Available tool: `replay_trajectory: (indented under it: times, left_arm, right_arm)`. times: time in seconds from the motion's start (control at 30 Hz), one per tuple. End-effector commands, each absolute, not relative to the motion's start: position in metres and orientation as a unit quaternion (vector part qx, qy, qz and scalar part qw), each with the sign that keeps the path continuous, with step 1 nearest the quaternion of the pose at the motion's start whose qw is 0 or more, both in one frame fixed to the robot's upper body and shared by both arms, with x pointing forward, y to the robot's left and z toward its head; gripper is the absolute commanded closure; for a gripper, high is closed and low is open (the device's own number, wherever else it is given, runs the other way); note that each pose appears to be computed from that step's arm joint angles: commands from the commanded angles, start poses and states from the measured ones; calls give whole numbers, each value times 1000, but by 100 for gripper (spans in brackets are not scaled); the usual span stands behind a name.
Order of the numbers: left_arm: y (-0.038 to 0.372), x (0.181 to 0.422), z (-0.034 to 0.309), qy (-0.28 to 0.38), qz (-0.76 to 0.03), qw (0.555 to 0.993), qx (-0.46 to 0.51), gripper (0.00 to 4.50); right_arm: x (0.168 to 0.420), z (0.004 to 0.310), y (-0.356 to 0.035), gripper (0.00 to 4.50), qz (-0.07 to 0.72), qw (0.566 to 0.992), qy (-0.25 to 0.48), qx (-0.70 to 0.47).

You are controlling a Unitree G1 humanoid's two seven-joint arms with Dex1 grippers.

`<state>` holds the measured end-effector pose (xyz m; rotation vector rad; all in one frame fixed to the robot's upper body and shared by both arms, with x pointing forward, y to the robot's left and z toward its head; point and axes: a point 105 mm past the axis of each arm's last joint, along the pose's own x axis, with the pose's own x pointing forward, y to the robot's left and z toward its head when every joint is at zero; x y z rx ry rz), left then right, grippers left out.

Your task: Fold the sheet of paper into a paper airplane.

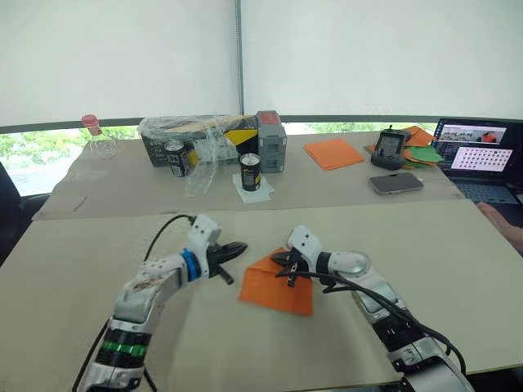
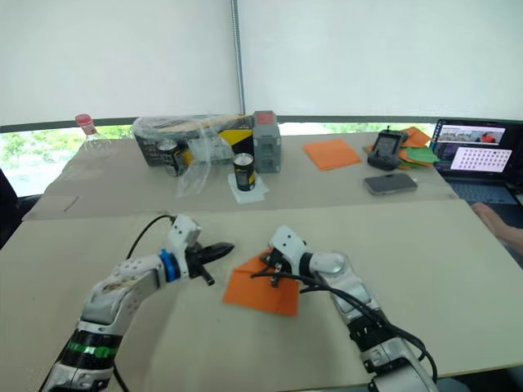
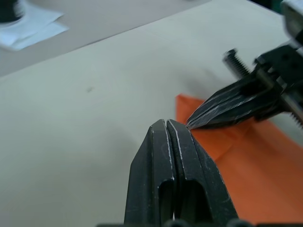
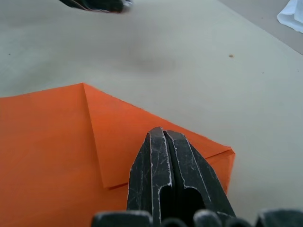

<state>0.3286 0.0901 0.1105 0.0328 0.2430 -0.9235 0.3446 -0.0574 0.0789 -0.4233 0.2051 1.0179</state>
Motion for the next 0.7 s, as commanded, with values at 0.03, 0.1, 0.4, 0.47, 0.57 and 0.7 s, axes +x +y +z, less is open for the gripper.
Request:
replay_trajectory:
  times: [0.03,0.1,0.4,0.47,0.57,0.7]
  left_arm:
    - [76,328,95,146,-462,874,36,444]
    - [70,328,88,157,-474,865,48,444]
    - [56,325,66,197,-502,838,82,444]
    - [53,325,63,199,-505,836,84,444]
    - [46,327,62,196,-508,834,88,444]
    - [33,337,71,176,-506,841,79,444]
  right_arm:
    - [341,72,-64,450,469,854,119,-191]
    - [340,76,-70,450,460,860,117,-190]
    - [337,95,-99,450,404,893,116,-162]
    - [335,104,-103,450,397,899,108,-151]
    - [330,110,-110,450,384,905,107,-149]
    - [325,111,-118,450,359,917,112,-137]
